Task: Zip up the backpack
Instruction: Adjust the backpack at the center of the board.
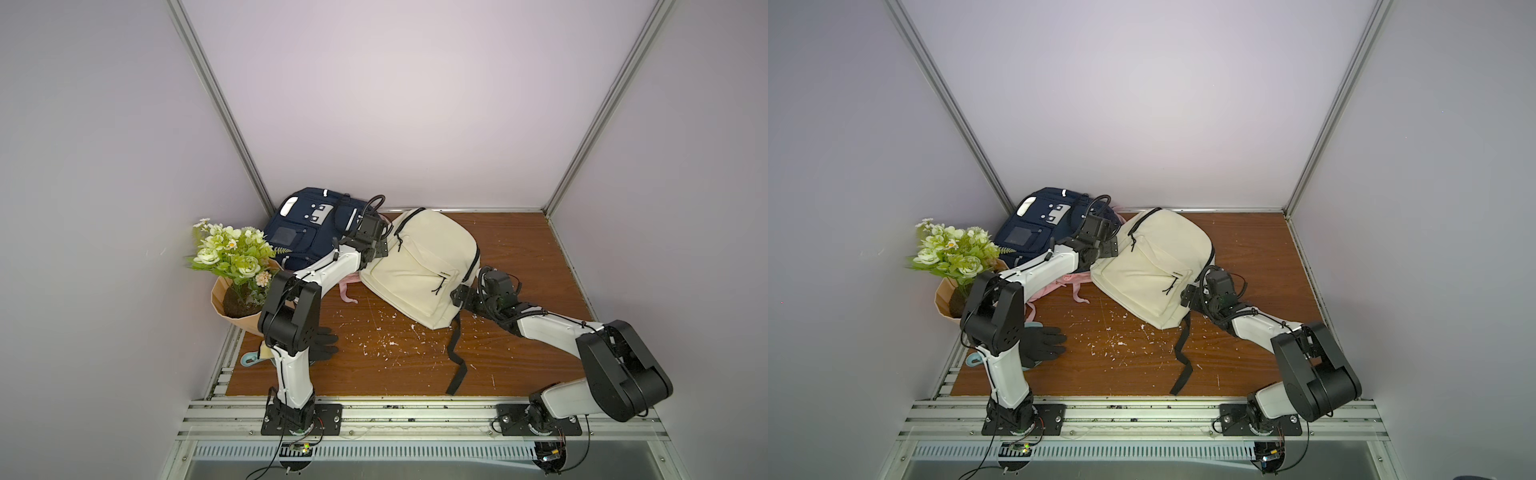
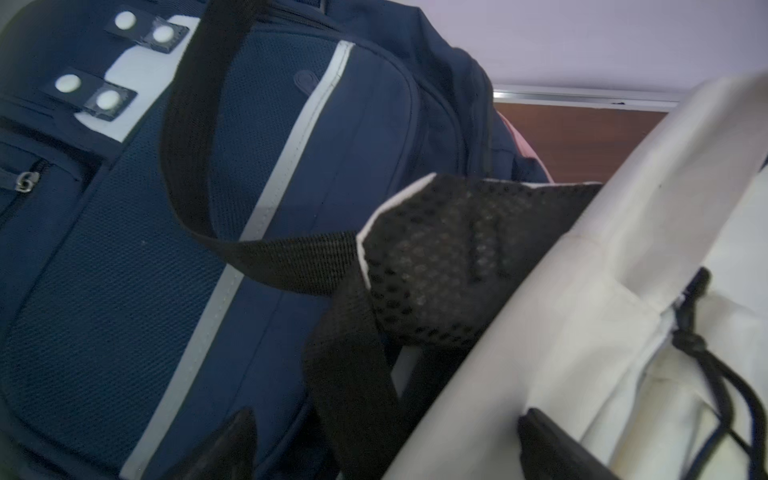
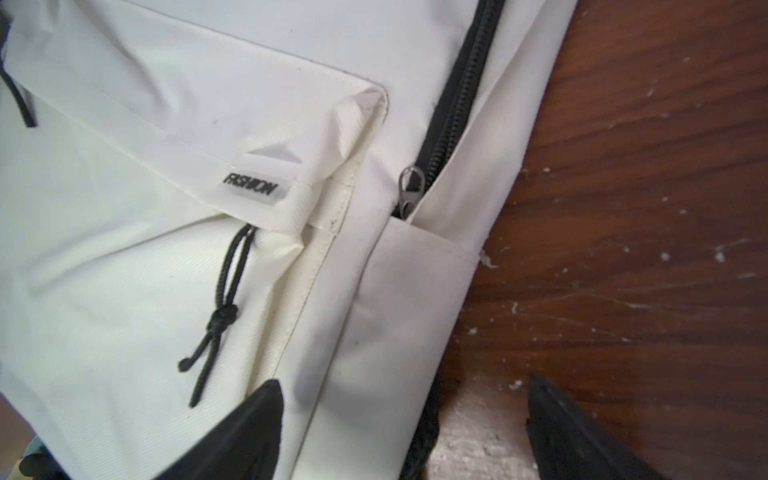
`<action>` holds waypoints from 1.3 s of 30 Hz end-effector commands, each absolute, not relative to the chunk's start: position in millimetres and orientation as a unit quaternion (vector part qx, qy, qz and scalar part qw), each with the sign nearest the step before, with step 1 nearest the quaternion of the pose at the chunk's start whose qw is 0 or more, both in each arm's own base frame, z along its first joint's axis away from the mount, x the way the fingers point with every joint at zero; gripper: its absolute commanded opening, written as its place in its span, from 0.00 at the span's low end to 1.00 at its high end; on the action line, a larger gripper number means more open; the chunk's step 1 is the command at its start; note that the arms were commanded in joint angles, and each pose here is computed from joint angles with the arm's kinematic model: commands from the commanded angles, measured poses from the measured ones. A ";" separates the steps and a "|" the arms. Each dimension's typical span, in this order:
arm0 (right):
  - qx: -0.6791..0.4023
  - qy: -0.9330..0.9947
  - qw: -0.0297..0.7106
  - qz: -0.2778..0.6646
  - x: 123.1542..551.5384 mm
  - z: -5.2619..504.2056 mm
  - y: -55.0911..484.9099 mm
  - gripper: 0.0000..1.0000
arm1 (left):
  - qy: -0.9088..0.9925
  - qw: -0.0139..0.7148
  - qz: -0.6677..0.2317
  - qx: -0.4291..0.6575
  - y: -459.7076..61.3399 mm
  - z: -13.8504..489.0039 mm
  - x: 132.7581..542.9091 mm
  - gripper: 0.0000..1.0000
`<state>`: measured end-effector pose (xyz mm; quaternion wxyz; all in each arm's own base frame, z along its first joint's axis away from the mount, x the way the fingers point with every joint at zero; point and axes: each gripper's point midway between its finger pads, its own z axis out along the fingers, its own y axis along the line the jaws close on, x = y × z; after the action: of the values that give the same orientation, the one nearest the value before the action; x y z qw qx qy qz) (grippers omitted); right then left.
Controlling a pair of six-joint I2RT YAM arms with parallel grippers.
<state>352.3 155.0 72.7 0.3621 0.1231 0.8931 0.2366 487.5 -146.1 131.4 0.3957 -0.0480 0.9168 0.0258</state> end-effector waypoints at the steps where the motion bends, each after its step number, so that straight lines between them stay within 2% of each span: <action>1: 0.116 0.888 0.367 0.250 362.3 77.9 163.7 0.93 | 0.923 0.384 -0.003 -0.013 -161.8 130.5 464.0 0.95; 4: 0.114 0.890 0.374 0.234 372.2 79.1 162.5 0.92 | 0.927 0.375 -0.023 0.003 -176.7 127.4 436.0 0.87; 12: 0.119 0.890 0.395 0.195 391.9 85.4 147.3 0.91 | 0.937 0.343 -0.072 0.012 -219.5 97.4 335.8 0.57; 16: 0.139 0.889 0.398 0.180 394.0 87.9 127.4 0.92 | 0.939 0.329 -0.100 0.005 -229.5 83.7 305.7 0.49; 19: 0.153 0.885 0.407 0.165 392.3 93.7 108.2 0.92 | 0.936 0.340 -0.090 0.002 -228.9 90.3 294.3 0.53; 23: 0.172 0.878 0.418 0.156 386.9 101.9 85.9 0.93 | 0.919 0.391 -0.045 -0.024 -204.7 122.7 302.6 0.79; 25: 0.179 0.875 0.422 0.159 385.3 104.7 80.6 0.93 | 0.906 0.421 -0.030 -0.017 -203.7 146.5 313.4 0.87; 29: 0.173 0.874 0.419 0.176 386.6 107.1 84.6 0.92 | 0.893 0.439 -0.073 0.061 -254.1 181.6 338.9 0.99; 35: 0.167 0.875 0.416 0.183 382.4 102.7 87.2 0.83 | 0.894 0.384 -0.154 0.172 -345.0 159.5 359.0 1.00; 39: 0.166 0.877 0.412 0.184 376.1 96.0 86.4 0.77 | 0.899 0.346 -0.180 0.201 -375.4 128.6 363.5 0.91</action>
<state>379.5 82.5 91.9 0.4070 0.1751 0.8801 0.1708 375.0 -350.7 151.7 0.3888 0.1492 0.8965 -0.1513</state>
